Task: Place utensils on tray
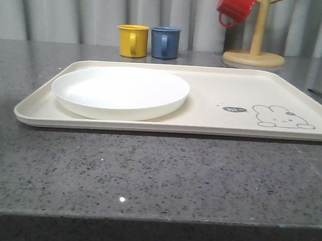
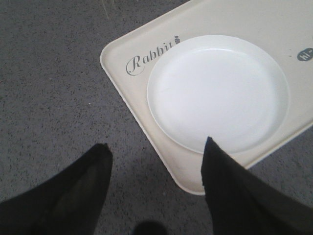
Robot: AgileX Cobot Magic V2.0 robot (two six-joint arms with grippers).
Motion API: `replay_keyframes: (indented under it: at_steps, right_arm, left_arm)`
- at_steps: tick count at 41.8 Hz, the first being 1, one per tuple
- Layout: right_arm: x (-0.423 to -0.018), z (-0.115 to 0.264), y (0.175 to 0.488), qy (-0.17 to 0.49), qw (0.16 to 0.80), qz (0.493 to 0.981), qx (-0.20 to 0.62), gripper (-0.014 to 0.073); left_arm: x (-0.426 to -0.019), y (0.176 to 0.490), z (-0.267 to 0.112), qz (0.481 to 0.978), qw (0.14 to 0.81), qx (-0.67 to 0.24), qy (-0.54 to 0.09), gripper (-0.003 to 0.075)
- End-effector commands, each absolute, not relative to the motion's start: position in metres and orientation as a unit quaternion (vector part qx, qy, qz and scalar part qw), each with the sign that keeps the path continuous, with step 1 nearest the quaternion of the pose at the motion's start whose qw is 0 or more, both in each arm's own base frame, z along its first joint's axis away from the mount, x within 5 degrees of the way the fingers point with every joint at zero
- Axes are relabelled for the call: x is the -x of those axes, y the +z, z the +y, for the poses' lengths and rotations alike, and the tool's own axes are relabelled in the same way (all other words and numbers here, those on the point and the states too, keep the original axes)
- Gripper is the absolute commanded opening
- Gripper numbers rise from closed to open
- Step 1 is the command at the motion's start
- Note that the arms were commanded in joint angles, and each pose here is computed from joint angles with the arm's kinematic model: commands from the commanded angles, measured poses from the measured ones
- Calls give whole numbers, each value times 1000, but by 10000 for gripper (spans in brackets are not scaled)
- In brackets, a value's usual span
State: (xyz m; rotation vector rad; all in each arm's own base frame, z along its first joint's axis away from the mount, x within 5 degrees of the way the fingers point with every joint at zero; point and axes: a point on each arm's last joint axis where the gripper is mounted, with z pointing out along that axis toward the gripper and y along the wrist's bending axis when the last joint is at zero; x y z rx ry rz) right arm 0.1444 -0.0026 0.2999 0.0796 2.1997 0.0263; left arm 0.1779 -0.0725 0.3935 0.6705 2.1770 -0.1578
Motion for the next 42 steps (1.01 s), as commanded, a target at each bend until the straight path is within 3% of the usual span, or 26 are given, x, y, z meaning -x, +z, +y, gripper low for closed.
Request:
replay_keyframes:
  at_steps: [1, 18, 42]
  right_arm:
    - [-149, -3, 316, 9, 495, 868, -32, 456]
    - [-149, -3, 316, 9, 495, 868, -32, 456]
    - [-149, -3, 317, 9, 498, 866, -32, 456]
  left_arm:
    - [-142, 403, -61, 832, 489, -253, -73, 409]
    - [-40, 392, -22, 756, 606, -235, -80, 409]
    - [-35, 380, -22, 766, 591, -237, -91, 409]
